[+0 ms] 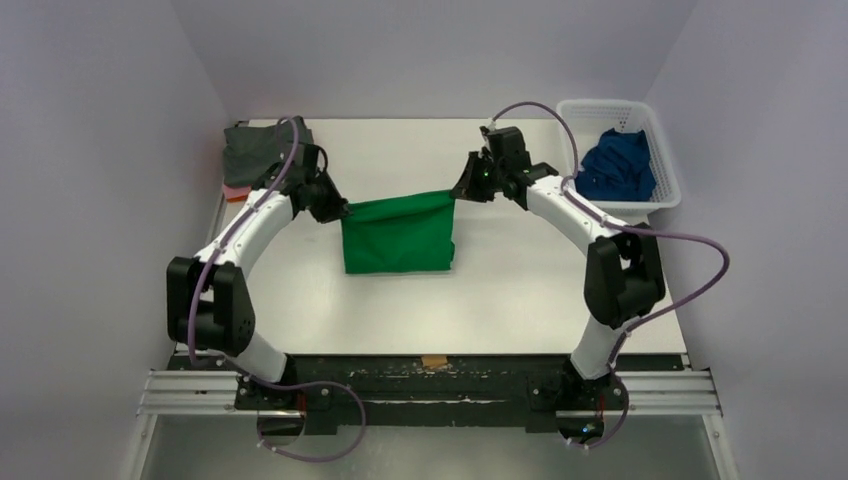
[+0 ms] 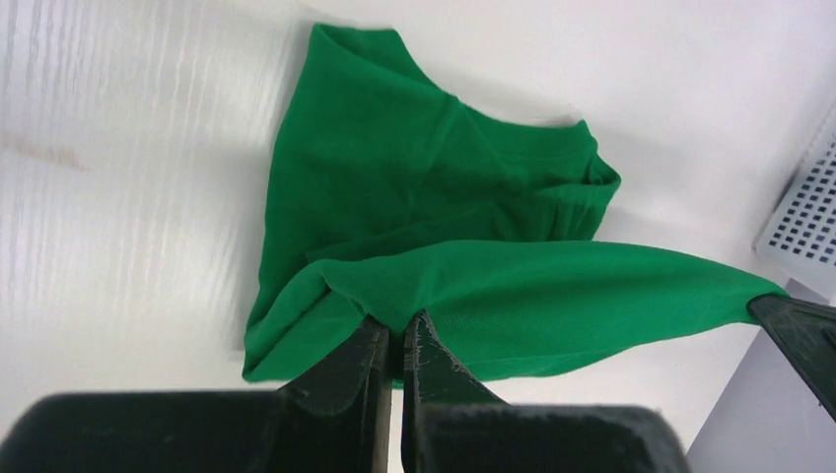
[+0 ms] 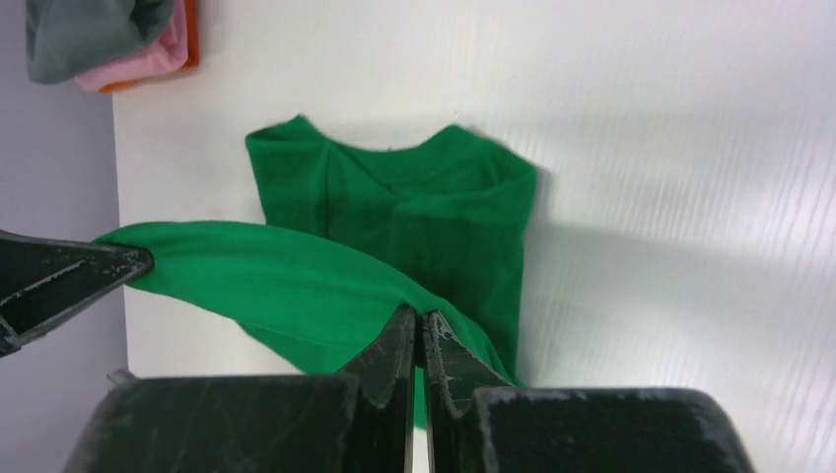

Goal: Fold and stack the t-shirts
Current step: Fold the long partially folded tshirt into a neat square, then put the neatly folded tshirt into the corner of the board with the left arm

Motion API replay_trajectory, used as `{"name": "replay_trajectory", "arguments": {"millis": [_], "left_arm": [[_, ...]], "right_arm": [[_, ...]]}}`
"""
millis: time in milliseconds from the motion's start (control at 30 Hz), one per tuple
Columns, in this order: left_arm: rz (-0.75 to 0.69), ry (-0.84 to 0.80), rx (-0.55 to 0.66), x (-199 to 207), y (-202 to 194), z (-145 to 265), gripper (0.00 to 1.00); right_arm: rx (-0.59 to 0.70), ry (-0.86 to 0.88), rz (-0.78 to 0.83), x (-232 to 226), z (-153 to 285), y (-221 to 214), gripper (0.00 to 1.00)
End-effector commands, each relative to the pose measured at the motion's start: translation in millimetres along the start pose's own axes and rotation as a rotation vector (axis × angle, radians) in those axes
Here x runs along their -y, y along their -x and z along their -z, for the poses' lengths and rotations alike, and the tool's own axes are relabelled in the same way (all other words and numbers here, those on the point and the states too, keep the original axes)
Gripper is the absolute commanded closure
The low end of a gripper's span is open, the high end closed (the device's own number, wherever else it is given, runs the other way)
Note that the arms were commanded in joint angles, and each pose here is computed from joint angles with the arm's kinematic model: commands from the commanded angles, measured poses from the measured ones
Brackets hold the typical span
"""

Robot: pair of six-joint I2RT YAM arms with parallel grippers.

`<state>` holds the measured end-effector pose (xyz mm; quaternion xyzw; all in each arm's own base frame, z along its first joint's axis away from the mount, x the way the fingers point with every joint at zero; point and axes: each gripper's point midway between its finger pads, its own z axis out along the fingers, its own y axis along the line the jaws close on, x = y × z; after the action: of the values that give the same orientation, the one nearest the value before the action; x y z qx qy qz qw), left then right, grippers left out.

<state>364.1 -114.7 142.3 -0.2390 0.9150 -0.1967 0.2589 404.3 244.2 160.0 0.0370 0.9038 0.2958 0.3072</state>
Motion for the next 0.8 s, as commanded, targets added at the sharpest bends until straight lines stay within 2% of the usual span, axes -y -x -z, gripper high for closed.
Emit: {"name": "replay_trajectory", "arguments": {"millis": [0,133,200,233,300,333,367,400,467,500,567,767], "left_arm": [[-0.004,0.039,0.038,0.3,32.3,-18.5,1.00],[0.011,0.081,0.023,-4.4,42.8,-44.1,0.99],[0.018,0.102,0.024,-5.2,53.3,-53.9,0.88],[0.022,0.111,0.019,-5.7,57.4,-58.6,0.78],[0.030,0.114,0.007,-1.1,70.5,-62.5,0.48],[0.030,0.111,0.004,2.8,76.8,-60.4,0.37],[0.027,0.110,0.009,7.2,82.8,-55.0,0.25],[0.018,0.107,0.022,10.7,86.7,-48.5,0.16],[0.004,0.070,0.056,16.6,87.8,-35.6,0.02],[-0.008,0.046,0.067,17.6,84.6,-31.1,0.00],[-0.026,0.016,0.066,13.1,71.1,-24.9,0.00],[-0.107,0.023,-0.069,-20.5,18.4,-38.9,0.00]], "right_arm": [[0.067,0.010,0.020,4.1,-21.4,44.4,1.00],[0.038,-0.006,0.005,18.3,-57.5,48.6,1.00],[0.053,-0.039,-0.017,29.4,-70.2,57.4,0.98],[0.057,-0.045,-0.027,33.2,-76.8,62.7,0.90],[0.070,-0.039,-0.023,33.2,-85.7,78.1,0.72],[0.075,-0.041,-0.019,31.9,-88.2,86.2,0.63],[0.074,-0.045,-0.010,29.8,-88.0,92.2,0.44],[0.075,-0.048,0.006,26.7,-84.8,96.9,0.31],[0.089,-0.069,0.023,26.2,-73.2,99.6,0.09],[0.096,-0.064,0.027,25.0,-66.9,96.1,0.05],[0.104,-0.046,0.031,24.2,-52.3,83.9,0.03],[0.042,0.040,0.037,26.0,-8.7,4.4,0.01]]}}
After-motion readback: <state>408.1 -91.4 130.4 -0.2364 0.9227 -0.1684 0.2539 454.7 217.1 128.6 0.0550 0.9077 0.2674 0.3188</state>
